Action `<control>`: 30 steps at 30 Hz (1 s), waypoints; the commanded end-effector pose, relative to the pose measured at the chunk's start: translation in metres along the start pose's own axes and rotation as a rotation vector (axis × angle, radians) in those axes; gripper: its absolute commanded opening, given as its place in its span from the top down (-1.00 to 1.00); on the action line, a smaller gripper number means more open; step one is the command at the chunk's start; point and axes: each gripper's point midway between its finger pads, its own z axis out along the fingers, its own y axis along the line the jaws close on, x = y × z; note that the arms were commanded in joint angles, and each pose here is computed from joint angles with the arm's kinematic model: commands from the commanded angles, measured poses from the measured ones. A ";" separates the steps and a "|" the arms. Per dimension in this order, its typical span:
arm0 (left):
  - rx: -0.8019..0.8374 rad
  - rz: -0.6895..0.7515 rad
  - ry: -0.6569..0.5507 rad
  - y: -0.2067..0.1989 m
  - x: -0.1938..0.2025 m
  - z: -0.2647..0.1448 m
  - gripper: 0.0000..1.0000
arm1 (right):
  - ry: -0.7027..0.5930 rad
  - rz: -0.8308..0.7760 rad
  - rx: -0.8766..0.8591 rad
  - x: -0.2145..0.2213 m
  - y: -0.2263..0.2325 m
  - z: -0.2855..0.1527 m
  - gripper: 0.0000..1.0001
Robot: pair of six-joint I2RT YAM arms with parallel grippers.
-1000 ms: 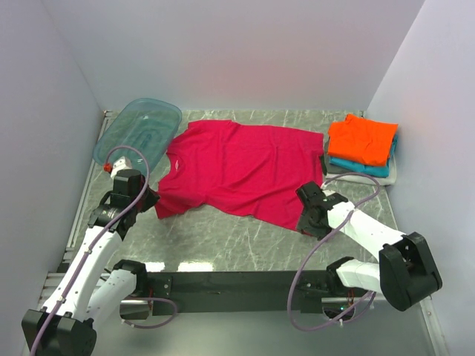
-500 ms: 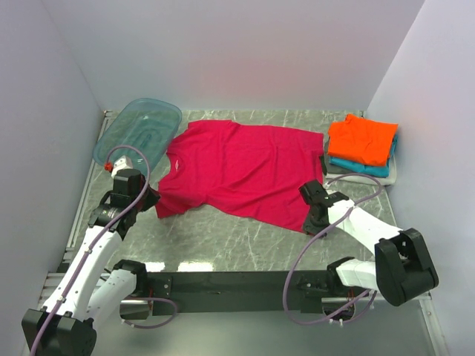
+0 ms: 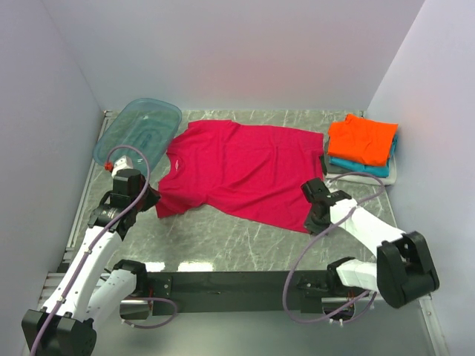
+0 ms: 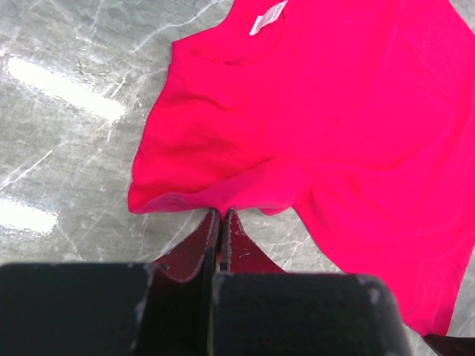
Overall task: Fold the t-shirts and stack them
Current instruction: Flatten the tshirt out
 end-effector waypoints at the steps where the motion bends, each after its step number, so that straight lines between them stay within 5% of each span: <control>1: 0.072 0.012 -0.029 -0.016 -0.012 -0.004 0.99 | -0.106 0.059 -0.027 -0.025 -0.001 -0.030 1.00; 6: 0.156 0.036 0.031 -0.030 0.001 -0.004 0.99 | -0.208 0.089 -0.034 -0.045 -0.010 -0.062 1.00; 30: 0.321 -0.013 0.138 -0.037 0.035 -0.080 0.99 | -0.233 0.141 -0.122 -0.022 -0.038 -0.101 1.00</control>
